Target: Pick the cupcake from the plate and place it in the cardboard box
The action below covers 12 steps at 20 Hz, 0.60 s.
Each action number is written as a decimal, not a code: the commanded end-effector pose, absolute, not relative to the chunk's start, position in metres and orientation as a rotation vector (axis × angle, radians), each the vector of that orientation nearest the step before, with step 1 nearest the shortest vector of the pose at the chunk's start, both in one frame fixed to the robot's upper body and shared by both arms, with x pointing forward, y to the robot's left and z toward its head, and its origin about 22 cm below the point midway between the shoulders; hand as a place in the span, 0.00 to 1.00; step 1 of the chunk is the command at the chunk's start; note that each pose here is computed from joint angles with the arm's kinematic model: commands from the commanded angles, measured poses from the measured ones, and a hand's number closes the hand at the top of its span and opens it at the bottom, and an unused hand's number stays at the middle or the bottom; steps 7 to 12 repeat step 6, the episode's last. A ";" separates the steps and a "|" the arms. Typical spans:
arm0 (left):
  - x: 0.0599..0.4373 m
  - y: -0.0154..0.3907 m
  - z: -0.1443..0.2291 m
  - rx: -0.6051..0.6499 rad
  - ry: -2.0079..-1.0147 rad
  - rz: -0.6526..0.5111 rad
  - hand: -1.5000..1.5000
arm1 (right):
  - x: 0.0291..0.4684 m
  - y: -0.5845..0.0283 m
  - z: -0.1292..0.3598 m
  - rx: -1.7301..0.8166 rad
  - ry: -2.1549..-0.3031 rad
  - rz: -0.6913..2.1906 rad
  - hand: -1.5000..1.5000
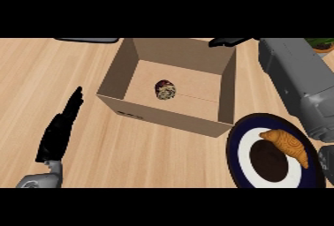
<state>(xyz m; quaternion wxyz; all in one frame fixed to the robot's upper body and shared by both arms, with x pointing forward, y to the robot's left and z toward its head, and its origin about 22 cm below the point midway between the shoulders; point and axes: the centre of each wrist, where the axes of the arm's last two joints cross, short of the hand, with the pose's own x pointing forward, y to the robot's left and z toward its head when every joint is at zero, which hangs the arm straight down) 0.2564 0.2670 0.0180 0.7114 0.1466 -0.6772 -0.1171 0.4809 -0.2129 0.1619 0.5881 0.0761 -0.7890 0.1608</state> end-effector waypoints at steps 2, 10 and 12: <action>0.256 0.261 0.026 0.318 -1.515 -0.279 0.50 | 0.475 -0.277 0.167 0.147 -1.850 0.329 0.00; 0.260 0.258 0.022 0.316 -1.541 -0.275 0.50 | 0.468 -0.313 0.178 0.158 -1.880 0.358 0.00; 0.260 0.258 0.022 0.316 -1.541 -0.275 0.50 | 0.468 -0.313 0.178 0.158 -1.880 0.358 0.00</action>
